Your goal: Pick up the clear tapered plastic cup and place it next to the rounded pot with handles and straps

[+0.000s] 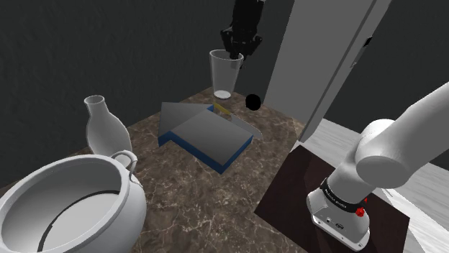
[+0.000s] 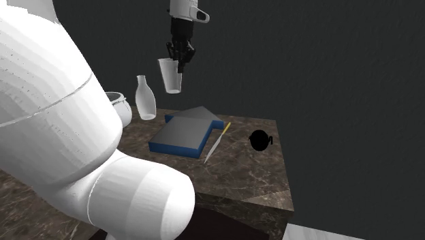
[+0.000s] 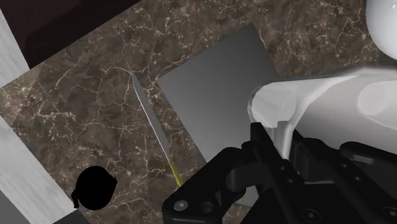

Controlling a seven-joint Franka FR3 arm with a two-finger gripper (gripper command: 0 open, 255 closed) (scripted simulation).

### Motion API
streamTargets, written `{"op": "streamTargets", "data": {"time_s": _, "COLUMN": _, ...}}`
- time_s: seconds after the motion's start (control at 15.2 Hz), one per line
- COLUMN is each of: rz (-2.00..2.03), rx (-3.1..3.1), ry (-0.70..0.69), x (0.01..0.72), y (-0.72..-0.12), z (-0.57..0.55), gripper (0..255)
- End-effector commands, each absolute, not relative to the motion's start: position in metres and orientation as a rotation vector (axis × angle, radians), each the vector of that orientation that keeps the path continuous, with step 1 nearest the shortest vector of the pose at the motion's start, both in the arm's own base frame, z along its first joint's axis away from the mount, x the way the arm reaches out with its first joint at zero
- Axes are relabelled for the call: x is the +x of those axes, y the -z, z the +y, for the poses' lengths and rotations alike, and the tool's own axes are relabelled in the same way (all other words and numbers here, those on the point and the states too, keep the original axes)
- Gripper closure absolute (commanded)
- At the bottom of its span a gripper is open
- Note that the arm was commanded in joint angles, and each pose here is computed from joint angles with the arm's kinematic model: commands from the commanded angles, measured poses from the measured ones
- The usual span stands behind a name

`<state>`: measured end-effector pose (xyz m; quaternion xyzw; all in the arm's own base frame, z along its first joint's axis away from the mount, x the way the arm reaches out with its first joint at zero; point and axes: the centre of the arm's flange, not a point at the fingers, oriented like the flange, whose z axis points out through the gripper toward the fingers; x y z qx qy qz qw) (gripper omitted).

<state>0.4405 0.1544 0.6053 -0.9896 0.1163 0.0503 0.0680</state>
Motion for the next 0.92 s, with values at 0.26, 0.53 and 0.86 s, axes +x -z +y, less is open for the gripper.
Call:
{"op": "streamTargets", "data": {"time_s": 0.26, "rz": 0.352, "rx": -2.98, "ry": -0.151, "x": 0.449, "y": -0.606, "z": 0.234, "gripper": 255}}
{"op": "streamTargets", "data": {"time_s": 0.53, "rz": 0.352, "rx": -2.98, "ry": -0.151, "x": 0.455, "y": -0.606, "z": 0.287, "gripper": 255}}
{"op": "streamTargets", "data": {"time_s": 0.86, "rz": 0.352, "rx": -2.98, "ry": -0.151, "x": 0.462, "y": -0.606, "z": 0.352, "gripper": 255}}
